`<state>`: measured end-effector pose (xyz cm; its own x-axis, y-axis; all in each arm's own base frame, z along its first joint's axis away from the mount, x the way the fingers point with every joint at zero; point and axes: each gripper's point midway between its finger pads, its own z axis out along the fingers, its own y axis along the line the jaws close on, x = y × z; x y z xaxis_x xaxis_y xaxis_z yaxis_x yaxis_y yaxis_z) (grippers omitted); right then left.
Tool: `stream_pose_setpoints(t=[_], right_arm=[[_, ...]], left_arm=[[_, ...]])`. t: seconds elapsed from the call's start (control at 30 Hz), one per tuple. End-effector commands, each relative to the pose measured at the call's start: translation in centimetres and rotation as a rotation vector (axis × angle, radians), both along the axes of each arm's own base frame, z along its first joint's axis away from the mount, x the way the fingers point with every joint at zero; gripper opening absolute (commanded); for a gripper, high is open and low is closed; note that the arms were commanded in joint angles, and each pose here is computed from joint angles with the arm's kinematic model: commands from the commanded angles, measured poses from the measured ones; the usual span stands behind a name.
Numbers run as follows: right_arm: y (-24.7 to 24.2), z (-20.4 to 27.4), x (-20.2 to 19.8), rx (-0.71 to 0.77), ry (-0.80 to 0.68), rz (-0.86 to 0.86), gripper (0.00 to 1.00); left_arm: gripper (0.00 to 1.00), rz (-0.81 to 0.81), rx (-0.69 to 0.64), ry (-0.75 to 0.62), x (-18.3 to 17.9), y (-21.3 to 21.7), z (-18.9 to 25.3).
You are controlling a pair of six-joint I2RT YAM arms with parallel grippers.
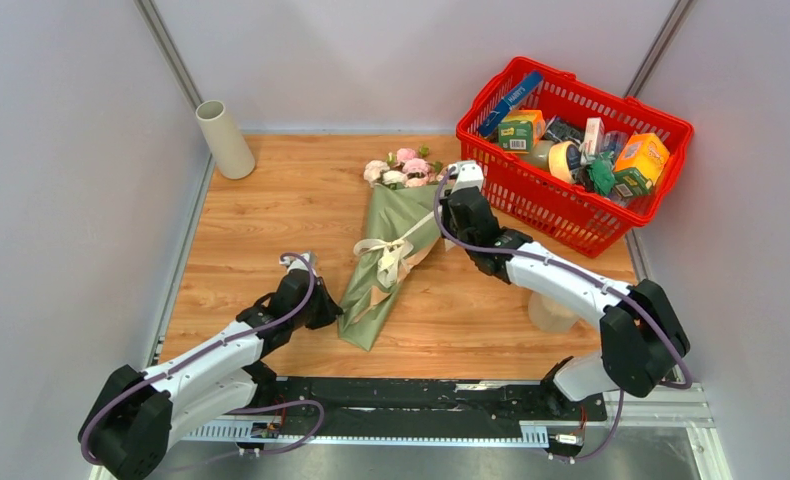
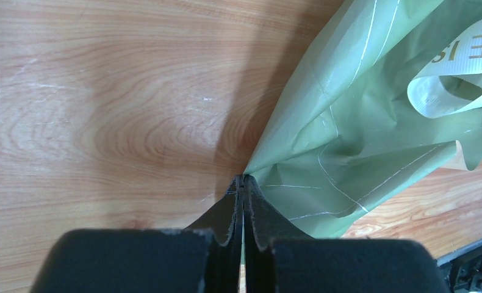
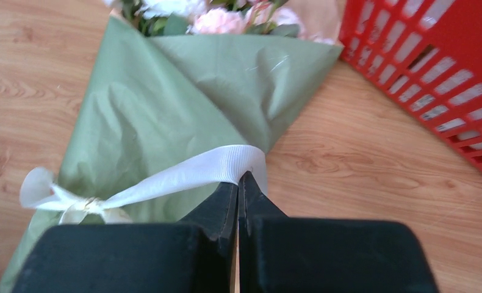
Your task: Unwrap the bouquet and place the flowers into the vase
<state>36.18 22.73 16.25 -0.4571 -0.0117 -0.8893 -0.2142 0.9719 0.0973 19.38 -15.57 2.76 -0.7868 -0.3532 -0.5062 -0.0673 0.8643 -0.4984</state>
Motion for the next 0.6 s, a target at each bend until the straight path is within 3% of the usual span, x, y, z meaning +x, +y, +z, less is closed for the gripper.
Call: stream_pose_setpoints(t=[0.0, 0.27, 0.57], right_arm=[[-2.2, 5.0, 2.8, 0.028, -0.117, -0.095, 0.0], [-7.6, 10.0, 4.8, 0.062, -0.193, -0.306, 0.0], [-10.1, 17.1, 4.3, 0.139, -0.327, -0.39, 0.0]], left_arm=[[0.0, 0.032, 0.039, 0.026, -0.3, 0.9, -0.6], [0.0, 0.031, 0.034, 0.027, -0.5, 0.9, -0.9], [0.0, 0.046, 0.028, 0.032, -0.7, 1.1, -1.3]])
